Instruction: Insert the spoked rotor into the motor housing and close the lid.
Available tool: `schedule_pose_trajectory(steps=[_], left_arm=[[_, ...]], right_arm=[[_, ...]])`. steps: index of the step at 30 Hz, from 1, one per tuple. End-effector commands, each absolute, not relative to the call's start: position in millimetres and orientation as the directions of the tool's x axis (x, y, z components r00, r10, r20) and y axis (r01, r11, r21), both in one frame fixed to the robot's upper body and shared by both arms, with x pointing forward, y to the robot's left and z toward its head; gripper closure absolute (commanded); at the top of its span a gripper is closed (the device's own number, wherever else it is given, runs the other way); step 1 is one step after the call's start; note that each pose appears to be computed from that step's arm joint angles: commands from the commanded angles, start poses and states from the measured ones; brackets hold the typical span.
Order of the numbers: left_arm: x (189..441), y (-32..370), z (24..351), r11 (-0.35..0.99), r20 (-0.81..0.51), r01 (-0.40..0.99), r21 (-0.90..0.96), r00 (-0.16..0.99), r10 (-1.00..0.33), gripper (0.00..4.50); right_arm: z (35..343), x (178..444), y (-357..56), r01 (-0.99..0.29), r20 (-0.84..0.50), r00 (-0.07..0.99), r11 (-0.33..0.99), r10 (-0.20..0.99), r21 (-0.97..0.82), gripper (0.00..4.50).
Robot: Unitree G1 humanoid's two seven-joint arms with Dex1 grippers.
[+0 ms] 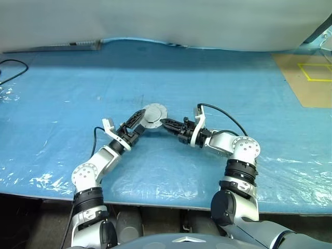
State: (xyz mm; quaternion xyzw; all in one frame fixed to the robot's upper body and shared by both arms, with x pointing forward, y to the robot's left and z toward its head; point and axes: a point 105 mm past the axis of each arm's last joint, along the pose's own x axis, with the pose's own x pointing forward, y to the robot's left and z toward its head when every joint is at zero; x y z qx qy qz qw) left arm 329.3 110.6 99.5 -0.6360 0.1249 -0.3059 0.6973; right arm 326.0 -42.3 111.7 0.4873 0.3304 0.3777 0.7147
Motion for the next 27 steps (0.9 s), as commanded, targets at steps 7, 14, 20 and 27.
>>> schedule_pose_trajectory(steps=[7, 14, 20, 27], left_arm=[[320, 112, 90, -0.009, 0.222, 0.272, -0.962, 0.762, -0.609, 0.00], [319, 122, 83, 0.007, 0.213, 0.268, -0.963, 0.779, -0.590, 0.00], [324, 119, 90, -0.016, 0.252, 0.305, -0.952, 0.756, -0.604, 0.00], [329, 102, 94, -0.059, 0.276, 0.315, -0.947, 0.708, -0.650, 0.00]], right_arm=[[146, 322, -20, -0.318, 0.067, 0.452, 0.090, 0.890, 0.944, 3.43], [148, 324, -22, -0.327, 0.073, 0.453, 0.090, 0.888, 0.941, 3.43], [145, 316, -15, -0.325, 0.070, 0.418, 0.078, 0.906, 0.942, 3.43], [145, 309, -13, -0.324, 0.072, 0.393, 0.065, 0.917, 0.944, 3.43]])
